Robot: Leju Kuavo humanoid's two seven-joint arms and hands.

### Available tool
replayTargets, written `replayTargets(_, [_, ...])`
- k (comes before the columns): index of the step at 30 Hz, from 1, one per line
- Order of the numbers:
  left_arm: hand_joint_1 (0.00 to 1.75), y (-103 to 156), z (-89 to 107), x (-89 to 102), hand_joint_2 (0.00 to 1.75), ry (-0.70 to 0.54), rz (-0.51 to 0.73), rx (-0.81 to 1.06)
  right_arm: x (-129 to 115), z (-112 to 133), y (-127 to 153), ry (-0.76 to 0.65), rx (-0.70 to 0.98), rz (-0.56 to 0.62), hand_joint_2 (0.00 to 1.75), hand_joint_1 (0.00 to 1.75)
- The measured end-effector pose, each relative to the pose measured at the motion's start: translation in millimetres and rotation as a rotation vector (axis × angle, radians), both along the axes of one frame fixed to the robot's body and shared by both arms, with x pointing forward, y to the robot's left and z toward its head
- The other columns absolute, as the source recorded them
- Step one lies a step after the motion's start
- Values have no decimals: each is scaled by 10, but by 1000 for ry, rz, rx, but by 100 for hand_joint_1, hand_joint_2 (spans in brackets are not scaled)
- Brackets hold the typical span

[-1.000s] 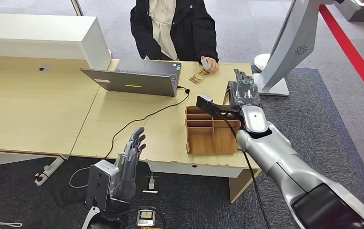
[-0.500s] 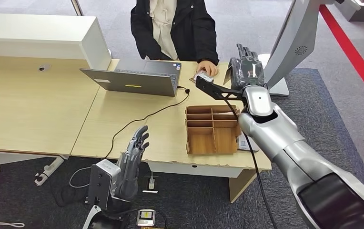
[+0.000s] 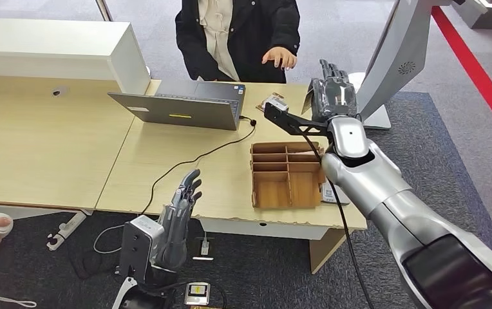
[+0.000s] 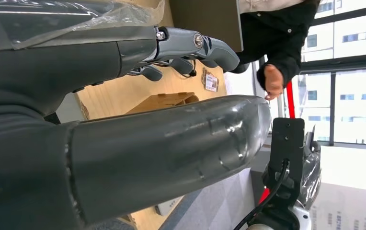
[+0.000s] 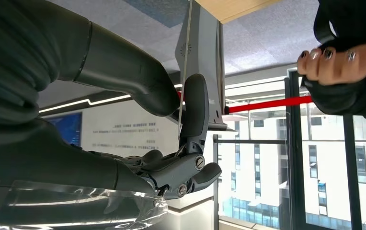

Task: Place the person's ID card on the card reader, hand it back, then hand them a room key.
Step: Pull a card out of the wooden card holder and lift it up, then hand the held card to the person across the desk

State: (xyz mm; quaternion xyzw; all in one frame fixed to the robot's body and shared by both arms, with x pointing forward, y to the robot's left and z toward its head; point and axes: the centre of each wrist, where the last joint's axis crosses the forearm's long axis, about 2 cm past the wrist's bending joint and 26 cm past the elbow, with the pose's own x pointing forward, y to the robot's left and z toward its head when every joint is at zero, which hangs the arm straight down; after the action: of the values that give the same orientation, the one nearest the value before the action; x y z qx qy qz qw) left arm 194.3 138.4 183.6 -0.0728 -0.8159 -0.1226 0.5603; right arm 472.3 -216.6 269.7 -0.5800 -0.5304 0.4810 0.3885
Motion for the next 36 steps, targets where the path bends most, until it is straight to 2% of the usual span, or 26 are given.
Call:
replayTargets(8, [0,-1,0,-1,0,2,-3,8,1,20,116,16,-46,-2,175,175])
replayTargets(17, [0,-10,-8,2,0,8,-35,21,102,253,211,-11,-42,-50,175,175])
replayTargets(36, [0,-29,-88,61,0,13,-30,-3,243,515,193,-38,-9,-155,175,175])
